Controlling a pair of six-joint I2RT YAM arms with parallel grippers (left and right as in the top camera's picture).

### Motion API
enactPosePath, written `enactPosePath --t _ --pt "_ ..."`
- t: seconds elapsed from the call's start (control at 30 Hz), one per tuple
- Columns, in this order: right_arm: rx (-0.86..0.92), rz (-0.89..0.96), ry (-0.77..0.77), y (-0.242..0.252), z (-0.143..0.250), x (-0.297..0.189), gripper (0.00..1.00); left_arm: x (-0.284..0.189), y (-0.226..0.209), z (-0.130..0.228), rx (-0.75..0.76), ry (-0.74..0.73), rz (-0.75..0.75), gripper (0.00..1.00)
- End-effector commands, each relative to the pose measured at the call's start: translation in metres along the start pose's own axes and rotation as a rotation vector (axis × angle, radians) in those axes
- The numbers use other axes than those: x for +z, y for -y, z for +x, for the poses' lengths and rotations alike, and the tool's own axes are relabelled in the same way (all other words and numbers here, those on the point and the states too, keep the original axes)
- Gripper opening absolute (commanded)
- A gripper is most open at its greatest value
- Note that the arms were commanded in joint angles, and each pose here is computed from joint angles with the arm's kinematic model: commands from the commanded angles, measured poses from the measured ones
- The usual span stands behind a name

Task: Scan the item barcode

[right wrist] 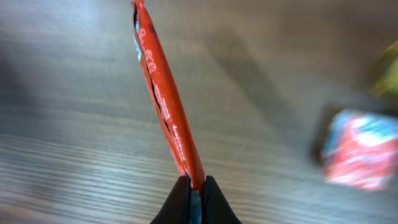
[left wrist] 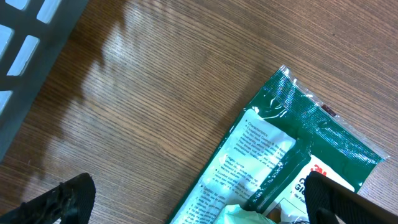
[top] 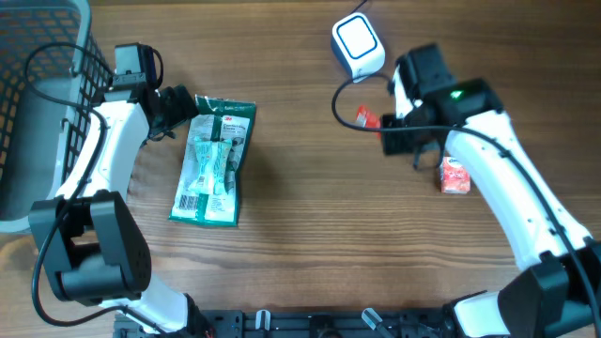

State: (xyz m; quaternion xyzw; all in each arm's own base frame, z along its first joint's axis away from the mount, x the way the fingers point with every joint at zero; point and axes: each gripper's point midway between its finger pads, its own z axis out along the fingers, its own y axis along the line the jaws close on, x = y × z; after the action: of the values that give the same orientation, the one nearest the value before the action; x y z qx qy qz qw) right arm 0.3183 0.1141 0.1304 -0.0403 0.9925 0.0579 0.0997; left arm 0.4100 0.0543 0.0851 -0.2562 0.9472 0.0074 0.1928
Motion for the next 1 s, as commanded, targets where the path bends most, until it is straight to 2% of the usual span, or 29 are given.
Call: enactPosePath --t 0.0,0.23,0.53,0.6,0.67,0.77,0.8,0.87,0.97 --pt "0.177 -0.041 -0.123 -0.003 0.035 0.039 0.04 -0.007 0.001 -0.007 -0.007 0.022 0.016 1.00" --pt "0.275 -0.018 -0.171 0.008 0.069 0.079 0.04 -0.007 0.001 -0.007 -0.007 0.022 0.016 1.00" --pt "0.270 -0.018 -0.172 0.010 0.077 0.089 0.06 -0.007 0.001 -0.007 -0.007 0.022 0.016 1.00" --pt "0.269 -0.017 -0.172 0.010 0.077 0.089 0.15 -0.007 0.001 -0.007 -0.007 0.022 0.016 1.00" --pt "0.268 -0.006 -0.167 0.012 0.076 0.089 0.16 -0.007 0.001 -0.007 -0.007 0.022 0.016 1.00" --pt "0.263 0.001 -0.152 0.013 0.073 0.090 0.23 -0.007 0.001 -0.007 -0.007 0.022 0.016 1.00" --pt "0.254 -0.001 -0.148 0.013 0.072 0.090 0.27 -0.007 0.001 -0.007 -0.007 0.022 0.016 1.00" --pt "0.220 -0.009 -0.132 0.012 0.068 0.090 0.43 -0.007 0.001 -0.007 -0.007 0.022 0.016 1.00" --pt "0.177 -0.016 -0.102 0.011 0.060 0.090 0.49 -0.007 0.001 -0.007 -0.007 0.022 0.016 1.00"
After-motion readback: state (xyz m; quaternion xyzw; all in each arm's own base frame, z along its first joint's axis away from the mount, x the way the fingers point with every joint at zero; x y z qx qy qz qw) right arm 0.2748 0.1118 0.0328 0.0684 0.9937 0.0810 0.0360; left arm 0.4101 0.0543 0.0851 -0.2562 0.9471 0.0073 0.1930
